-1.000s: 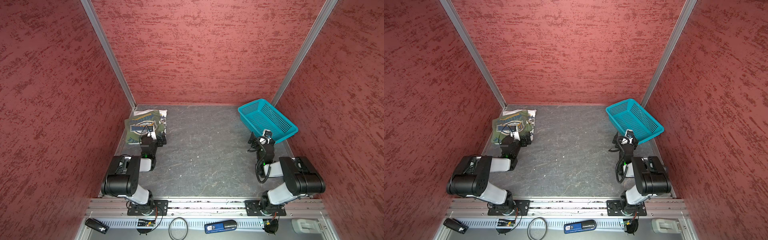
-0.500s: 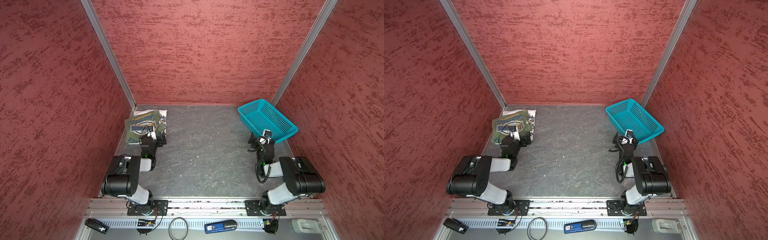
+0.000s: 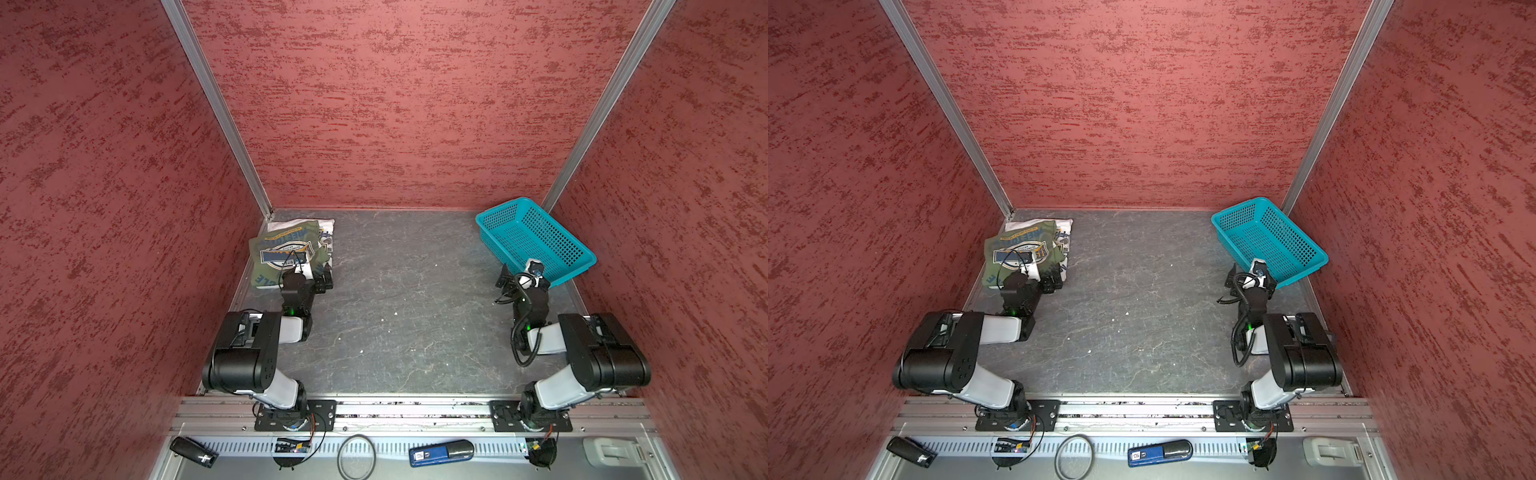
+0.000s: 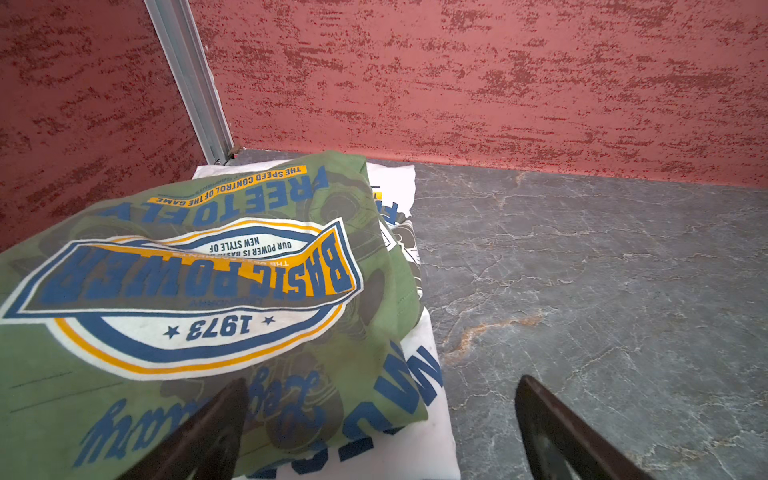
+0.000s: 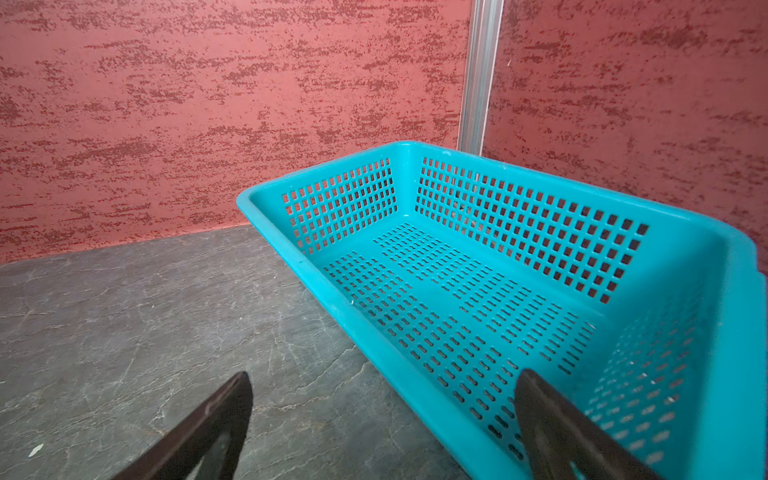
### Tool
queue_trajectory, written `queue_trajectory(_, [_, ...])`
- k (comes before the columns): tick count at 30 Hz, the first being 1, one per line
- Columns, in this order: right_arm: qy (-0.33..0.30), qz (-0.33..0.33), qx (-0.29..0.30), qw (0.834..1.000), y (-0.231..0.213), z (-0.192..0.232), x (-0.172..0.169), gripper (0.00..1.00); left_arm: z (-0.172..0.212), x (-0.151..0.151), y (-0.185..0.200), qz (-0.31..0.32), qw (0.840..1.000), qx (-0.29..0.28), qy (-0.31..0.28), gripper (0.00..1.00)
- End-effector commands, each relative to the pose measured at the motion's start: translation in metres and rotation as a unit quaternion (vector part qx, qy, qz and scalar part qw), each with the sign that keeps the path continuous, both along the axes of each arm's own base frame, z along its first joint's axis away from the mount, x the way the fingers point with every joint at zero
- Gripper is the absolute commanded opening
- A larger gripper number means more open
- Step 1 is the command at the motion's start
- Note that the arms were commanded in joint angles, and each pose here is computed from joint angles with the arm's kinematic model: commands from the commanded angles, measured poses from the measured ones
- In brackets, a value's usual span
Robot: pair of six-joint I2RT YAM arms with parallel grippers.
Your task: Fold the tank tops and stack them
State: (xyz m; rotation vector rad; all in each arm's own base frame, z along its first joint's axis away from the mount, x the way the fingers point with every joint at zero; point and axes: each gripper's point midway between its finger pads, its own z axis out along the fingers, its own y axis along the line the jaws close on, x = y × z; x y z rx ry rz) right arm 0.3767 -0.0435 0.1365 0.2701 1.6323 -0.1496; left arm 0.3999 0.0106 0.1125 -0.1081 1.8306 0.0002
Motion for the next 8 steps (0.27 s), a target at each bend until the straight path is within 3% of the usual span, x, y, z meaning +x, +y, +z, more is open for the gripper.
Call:
queue_trajectory(1, [-0.001, -0.012, 0.001, 1.000, -0.0049, 0.0016, 0.0031, 0.99, 0.0027, -0.0007, -0.0018, -0.001, 1.000, 0.001, -0.010, 1.00])
queue_trajectory(8, [-0.003, -0.012, 0.002, 1.000, -0.0047, 0.0022, 0.0018, 0.99, 0.0028, -0.0011, -0.0015, -0.001, 1.000, 0.001, -0.010, 1.00])
